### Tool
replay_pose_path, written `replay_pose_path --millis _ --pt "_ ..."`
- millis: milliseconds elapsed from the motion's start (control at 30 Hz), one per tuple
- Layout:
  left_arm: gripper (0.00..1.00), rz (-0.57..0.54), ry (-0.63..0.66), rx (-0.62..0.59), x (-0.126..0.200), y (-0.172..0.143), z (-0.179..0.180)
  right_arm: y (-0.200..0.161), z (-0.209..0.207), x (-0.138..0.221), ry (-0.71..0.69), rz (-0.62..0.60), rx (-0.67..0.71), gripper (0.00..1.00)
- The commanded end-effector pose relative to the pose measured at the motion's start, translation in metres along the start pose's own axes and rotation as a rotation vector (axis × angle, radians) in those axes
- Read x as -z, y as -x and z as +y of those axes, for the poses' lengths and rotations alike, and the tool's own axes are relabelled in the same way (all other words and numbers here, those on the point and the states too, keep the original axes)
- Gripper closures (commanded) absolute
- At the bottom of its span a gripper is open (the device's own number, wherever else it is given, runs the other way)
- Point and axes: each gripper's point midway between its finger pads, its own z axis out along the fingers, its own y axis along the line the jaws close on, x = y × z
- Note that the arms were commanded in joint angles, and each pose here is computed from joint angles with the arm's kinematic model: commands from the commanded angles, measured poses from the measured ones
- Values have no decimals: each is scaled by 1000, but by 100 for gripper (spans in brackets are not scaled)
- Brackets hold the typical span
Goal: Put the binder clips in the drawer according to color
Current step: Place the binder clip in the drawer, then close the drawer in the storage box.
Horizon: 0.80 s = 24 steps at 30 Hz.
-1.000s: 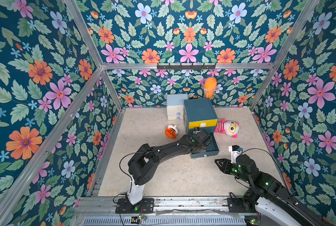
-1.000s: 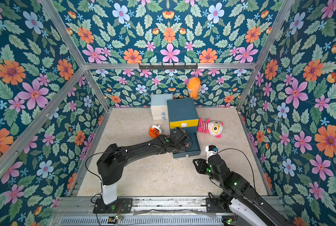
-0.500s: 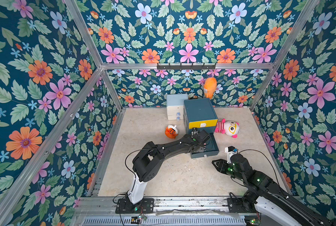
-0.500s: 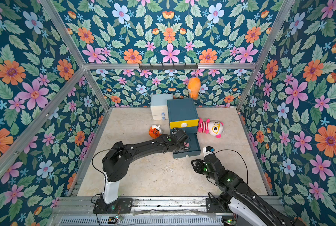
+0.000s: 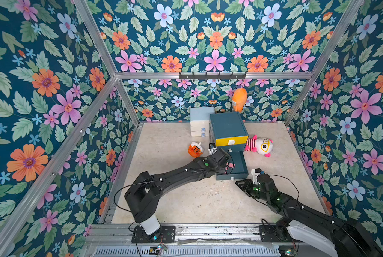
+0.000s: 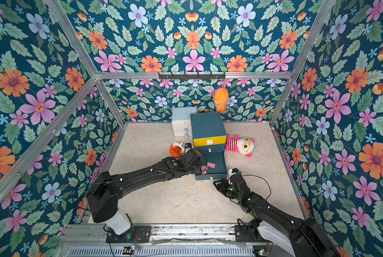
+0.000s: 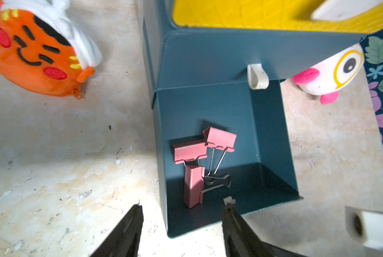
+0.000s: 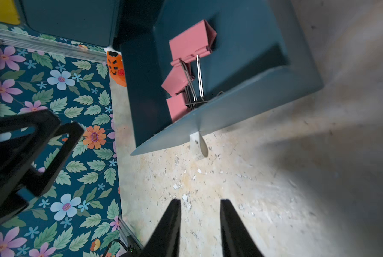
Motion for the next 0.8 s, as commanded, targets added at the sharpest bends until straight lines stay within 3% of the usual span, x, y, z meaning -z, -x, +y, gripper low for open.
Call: replay_pose_path --millis 0,300,533,667,767 --pt "40 -35 -3 49 7 5 16 14 20 -6 102 -62 -38 68" --pt "43 -30 -15 130 11 -22 63 21 24 -25 127 -74 -67 71" --pt "45 -44 -21 155 12 -34 81 27 19 -37 107 -91 -92 84" --pt "46 -36 -11 160 9 -43 89 34 21 -42 99 -116 -81 97" --pt "47 -34 -8 170 7 -48 94 41 28 -45 95 -133 -61 99"
